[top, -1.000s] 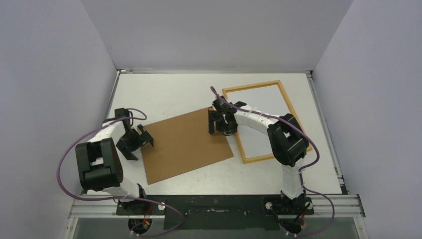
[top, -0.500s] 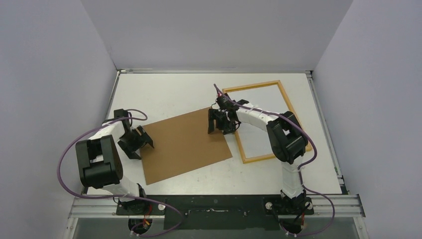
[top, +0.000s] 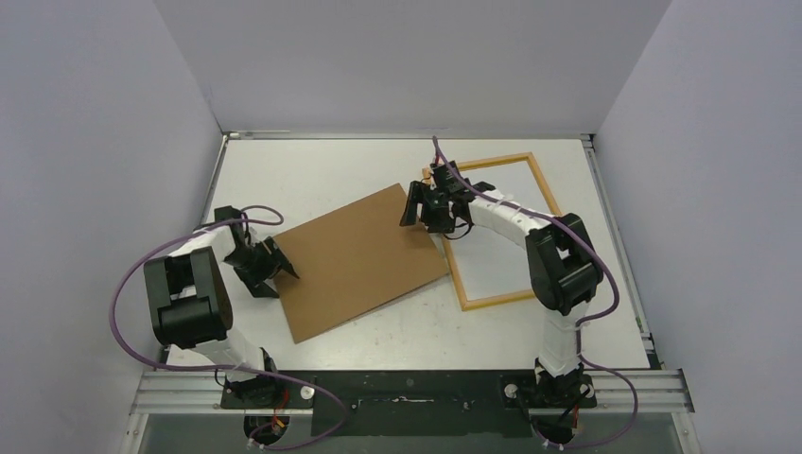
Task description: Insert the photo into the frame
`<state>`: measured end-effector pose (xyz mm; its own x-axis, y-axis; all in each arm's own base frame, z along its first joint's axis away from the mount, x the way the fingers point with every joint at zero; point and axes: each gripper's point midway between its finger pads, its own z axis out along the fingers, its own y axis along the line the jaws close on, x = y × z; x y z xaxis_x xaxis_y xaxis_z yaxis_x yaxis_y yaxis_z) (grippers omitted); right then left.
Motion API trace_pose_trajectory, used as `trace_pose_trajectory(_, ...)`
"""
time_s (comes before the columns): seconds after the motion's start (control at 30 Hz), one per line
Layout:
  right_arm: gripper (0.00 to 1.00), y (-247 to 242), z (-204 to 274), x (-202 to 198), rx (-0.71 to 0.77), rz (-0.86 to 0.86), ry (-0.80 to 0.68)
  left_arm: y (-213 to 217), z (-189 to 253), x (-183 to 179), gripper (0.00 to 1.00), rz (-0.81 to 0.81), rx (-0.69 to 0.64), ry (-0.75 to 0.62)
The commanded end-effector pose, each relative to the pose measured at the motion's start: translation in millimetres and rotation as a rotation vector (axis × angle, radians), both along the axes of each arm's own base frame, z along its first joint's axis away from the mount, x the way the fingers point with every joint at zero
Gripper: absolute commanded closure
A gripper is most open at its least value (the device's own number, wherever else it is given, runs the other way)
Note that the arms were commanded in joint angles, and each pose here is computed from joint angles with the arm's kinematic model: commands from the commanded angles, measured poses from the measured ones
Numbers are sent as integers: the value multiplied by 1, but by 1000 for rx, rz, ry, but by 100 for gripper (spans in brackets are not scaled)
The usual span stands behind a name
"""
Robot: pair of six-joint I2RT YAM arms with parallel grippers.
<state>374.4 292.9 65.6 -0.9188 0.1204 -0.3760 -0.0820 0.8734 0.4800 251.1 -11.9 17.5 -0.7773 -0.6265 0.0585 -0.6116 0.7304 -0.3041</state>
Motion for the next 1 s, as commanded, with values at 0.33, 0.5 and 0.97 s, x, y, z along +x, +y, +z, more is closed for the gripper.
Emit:
trace_pose_trajectory(0.33, 24, 24, 58, -2, 164, 30, -69, -93, -10, 28, 39, -168, -323, -120)
trace_pose_trajectory(0.5, 24, 2, 35, 11, 96, -10, -53, -105, -20, 22, 39, -181, -322, -100)
trace_pose_trajectory(0.97, 24, -95, 17, 39, -93, -224, -88, -96, -29, 17, 38, -204, -263, -65)
